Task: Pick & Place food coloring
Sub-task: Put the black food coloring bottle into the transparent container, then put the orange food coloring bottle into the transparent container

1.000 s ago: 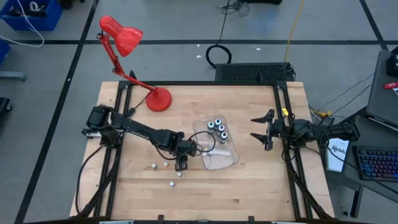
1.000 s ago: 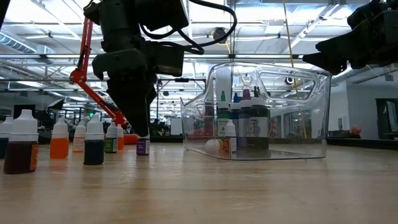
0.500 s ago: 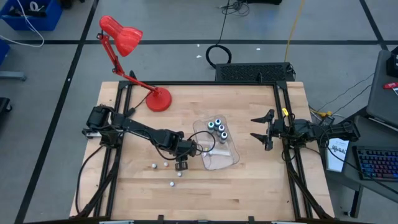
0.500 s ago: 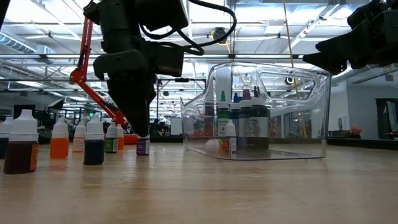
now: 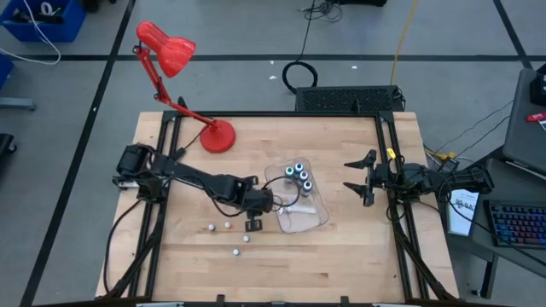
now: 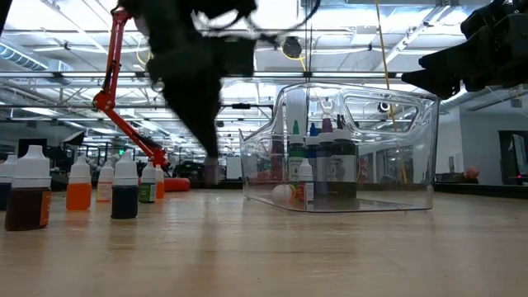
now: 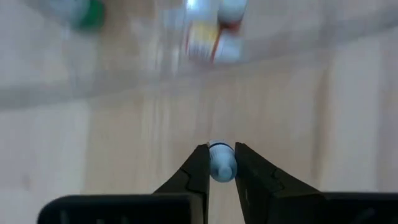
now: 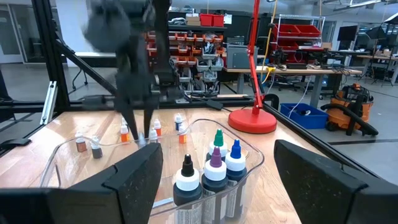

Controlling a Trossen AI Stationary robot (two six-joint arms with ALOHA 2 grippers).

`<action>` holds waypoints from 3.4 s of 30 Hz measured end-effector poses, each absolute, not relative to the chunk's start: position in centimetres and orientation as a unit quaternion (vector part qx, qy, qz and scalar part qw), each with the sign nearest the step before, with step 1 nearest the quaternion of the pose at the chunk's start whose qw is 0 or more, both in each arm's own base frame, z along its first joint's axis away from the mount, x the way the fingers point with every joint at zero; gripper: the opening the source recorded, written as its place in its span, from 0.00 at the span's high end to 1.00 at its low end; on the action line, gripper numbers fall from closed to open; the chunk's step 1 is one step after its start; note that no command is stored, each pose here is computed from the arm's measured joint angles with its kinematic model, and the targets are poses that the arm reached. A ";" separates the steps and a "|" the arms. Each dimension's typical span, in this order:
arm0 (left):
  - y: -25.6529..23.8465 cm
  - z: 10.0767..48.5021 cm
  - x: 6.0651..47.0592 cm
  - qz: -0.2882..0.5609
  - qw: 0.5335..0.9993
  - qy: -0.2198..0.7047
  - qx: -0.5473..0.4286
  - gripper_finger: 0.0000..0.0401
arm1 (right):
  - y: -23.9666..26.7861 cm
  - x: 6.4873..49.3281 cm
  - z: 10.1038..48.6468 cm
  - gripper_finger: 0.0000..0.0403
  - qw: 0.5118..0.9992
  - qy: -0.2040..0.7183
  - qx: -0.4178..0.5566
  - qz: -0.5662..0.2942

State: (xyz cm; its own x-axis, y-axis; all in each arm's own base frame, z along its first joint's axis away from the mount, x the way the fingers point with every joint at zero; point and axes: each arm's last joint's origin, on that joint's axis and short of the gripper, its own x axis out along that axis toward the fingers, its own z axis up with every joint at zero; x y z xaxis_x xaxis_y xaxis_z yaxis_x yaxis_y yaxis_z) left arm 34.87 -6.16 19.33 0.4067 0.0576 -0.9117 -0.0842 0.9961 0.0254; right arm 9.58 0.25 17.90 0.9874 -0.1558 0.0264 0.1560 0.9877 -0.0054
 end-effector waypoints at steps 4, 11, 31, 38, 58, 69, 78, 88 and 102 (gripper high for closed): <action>-6.1 24.7 36.2 0.029 0.858 0.512 0.011 0.87 | 0.2 9.6 17.9 0.27 0.997 -0.014 -0.003 -0.078; -5.2 33.7 38.9 0.031 0.874 0.481 0.058 0.87 | 0.2 9.6 18.0 0.27 0.997 -0.016 -0.003 -0.079; -5.5 22.7 49.4 -0.116 0.813 0.565 0.079 0.87 | 0.3 9.7 17.8 0.27 0.997 -0.008 -0.004 -0.078; -5.5 20.1 50.7 -0.132 0.814 0.559 0.081 0.87 | 0.3 9.7 17.8 0.27 0.997 -0.008 -0.005 -0.079; -5.2 17.7 51.7 -0.145 0.819 0.551 0.066 0.87 | 0.3 9.7 17.7 0.27 0.997 -0.004 -0.005 -0.078; -5.3 17.6 51.5 -0.129 0.816 0.562 0.041 0.67 | 0.3 9.7 17.8 0.27 0.997 -0.004 -0.005 -0.078; -5.3 18.5 51.3 -0.121 0.819 0.560 0.030 0.61 | 0.3 9.7 17.8 0.27 0.997 -0.004 -0.005 -0.078; -5.1 24.5 48.3 -0.086 0.813 0.575 0.014 0.62 | 0.3 9.7 17.8 0.27 0.997 -0.005 -0.005 -0.078; -7.3 25.5 42.8 0.144 0.706 0.690 0.068 0.64 | 0.3 9.7 17.8 0.27 0.997 -0.005 -0.005 -0.078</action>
